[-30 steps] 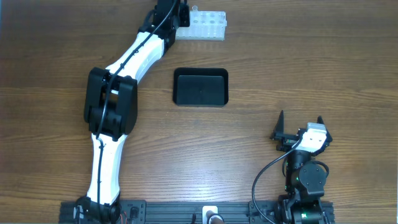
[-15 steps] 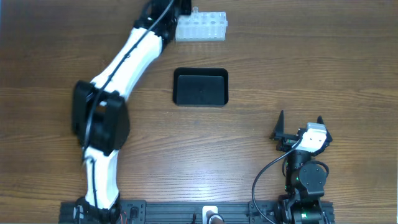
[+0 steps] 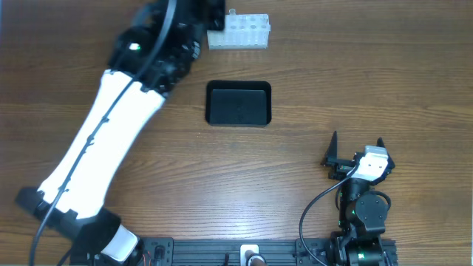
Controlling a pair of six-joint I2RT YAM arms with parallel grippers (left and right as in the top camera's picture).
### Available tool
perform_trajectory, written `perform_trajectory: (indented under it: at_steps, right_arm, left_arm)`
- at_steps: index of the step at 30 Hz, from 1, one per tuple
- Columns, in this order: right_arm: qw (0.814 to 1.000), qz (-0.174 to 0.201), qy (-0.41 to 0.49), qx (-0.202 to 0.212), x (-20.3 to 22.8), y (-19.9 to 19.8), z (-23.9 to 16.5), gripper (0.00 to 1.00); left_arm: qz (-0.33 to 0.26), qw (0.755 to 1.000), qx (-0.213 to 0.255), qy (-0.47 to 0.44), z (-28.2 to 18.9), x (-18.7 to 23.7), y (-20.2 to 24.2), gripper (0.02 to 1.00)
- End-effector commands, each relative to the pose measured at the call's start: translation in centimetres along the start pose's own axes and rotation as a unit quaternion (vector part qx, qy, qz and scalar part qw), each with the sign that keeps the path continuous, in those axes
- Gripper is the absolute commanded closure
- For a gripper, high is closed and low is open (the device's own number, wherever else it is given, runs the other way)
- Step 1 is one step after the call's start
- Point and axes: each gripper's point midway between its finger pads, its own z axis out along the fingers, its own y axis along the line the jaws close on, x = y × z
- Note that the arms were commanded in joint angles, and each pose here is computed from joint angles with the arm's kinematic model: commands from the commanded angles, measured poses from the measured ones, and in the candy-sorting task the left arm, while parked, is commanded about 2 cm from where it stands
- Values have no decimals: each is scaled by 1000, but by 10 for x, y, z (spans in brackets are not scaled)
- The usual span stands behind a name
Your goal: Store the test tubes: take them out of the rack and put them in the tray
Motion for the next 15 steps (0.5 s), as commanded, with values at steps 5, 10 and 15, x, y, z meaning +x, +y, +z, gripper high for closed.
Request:
perform_trajectory:
  at_steps: [5, 10, 15]
  right_arm:
    - [1000, -1, -1, 10, 1, -4, 0, 9]
    - [1000, -2, -1, 10, 1, -4, 0, 9]
    - [1000, -2, -1, 10, 1, -4, 0, 7]
  left_arm:
    - [-50, 983, -60, 167, 76, 136, -14, 928]
    - [-37, 975, -61, 212, 99, 171, -21, 925]
    - [-30, 966, -54, 249, 109, 196, -26, 925]
